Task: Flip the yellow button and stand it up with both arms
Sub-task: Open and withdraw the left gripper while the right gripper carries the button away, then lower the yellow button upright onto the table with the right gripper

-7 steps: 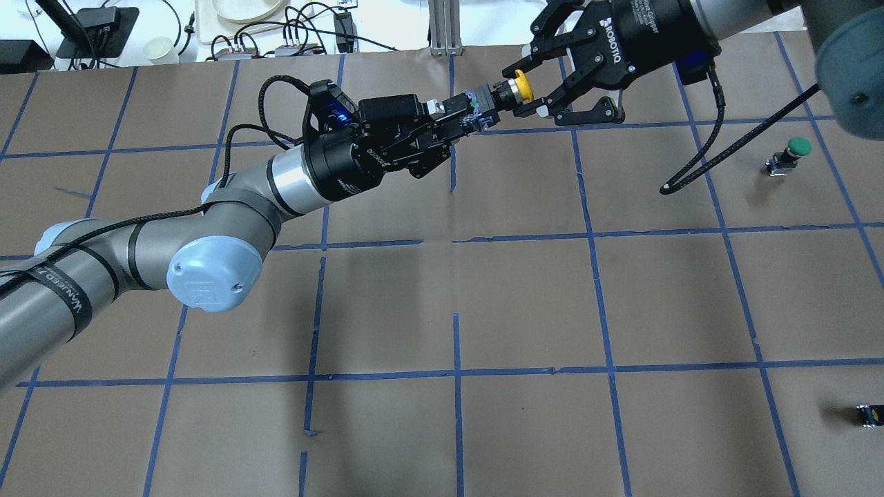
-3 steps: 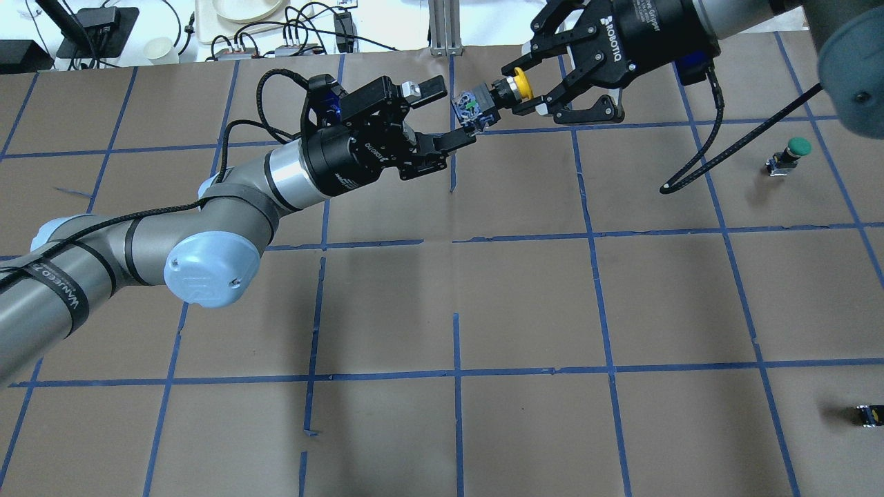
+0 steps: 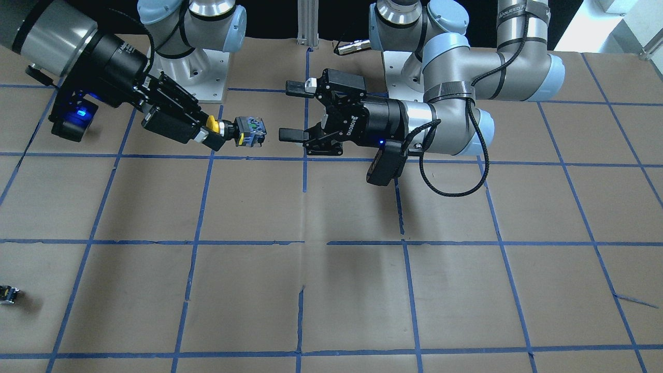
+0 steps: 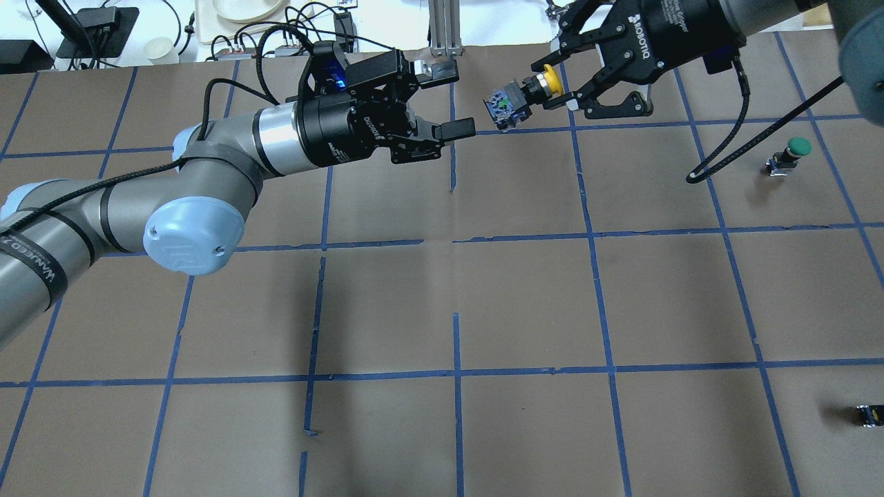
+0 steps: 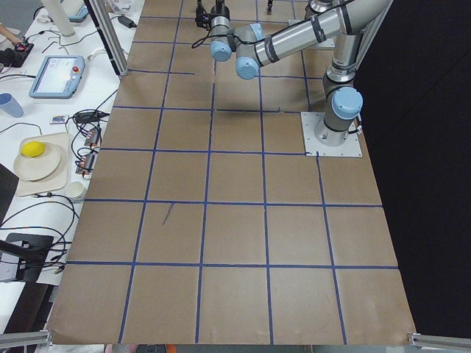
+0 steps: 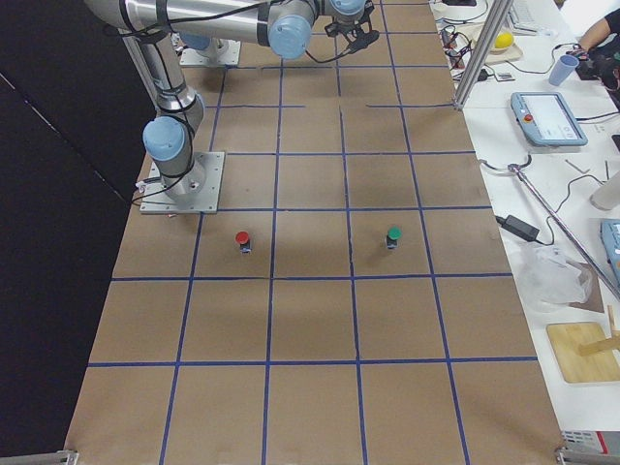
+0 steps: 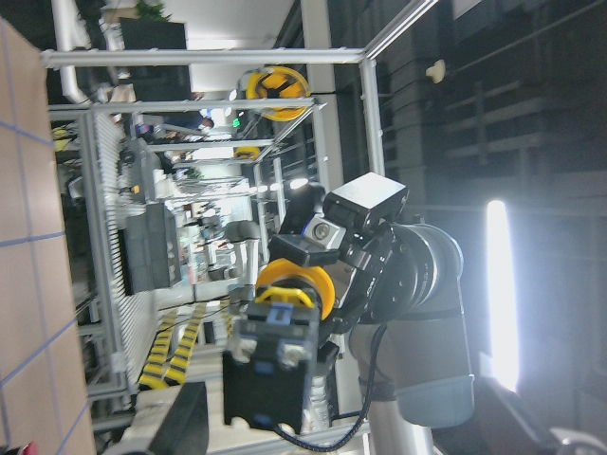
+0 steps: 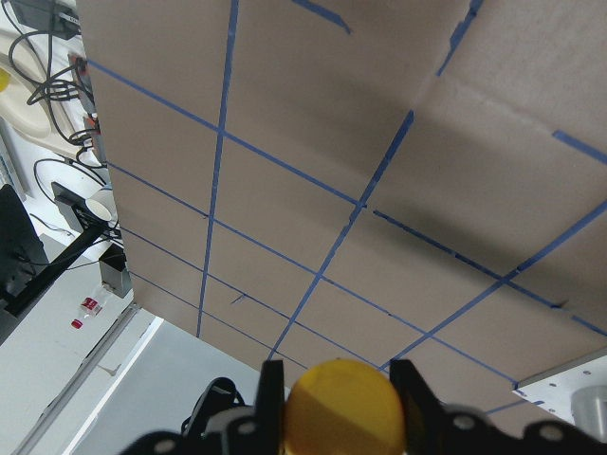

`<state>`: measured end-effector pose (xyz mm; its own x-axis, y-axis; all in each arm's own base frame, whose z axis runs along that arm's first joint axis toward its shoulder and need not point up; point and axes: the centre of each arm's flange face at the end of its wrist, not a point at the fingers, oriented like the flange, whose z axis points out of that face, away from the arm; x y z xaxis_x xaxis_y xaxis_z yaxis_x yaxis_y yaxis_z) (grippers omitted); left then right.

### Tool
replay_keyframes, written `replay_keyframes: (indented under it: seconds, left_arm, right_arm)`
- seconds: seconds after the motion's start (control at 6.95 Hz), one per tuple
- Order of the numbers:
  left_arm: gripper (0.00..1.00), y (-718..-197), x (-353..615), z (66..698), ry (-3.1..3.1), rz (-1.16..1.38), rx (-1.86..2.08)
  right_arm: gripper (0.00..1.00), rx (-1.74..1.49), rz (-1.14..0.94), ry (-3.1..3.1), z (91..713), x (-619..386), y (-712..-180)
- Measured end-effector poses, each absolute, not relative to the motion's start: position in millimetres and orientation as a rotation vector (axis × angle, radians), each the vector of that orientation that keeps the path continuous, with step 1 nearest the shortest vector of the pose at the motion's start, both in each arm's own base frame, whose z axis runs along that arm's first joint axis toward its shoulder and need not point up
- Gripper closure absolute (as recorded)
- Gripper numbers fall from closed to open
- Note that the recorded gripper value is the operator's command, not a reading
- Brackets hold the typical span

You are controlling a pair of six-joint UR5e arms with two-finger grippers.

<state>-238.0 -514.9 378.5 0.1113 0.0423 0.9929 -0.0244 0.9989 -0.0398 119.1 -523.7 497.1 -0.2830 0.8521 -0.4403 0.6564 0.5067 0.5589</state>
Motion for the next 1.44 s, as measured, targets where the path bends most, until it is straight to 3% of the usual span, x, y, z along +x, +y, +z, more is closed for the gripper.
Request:
replay_keyframes:
  seconds: [0.29, 0.86, 1.44]
  left_arm:
    - [0.01, -535.9, -235.3, 412.2, -1.771, -0.011, -0.016]
    - [0.00, -566.1, -194.6, 432.7, -2.564, 0.166, 0.127]
    - [0.00, -550.9, -148.4, 444.7, -3.037, 0.204, 0.152]
  right_arm:
    - [0.75, 1.128, 0.182, 2.297, 478.2, 78.0, -529.0]
    - [0.82, 0.596, -0.062, 2.924, 388.0, -37.4, -532.9]
    - [0.84, 0.098, -0.333, 3.131, 317.7, -152.6, -491.8]
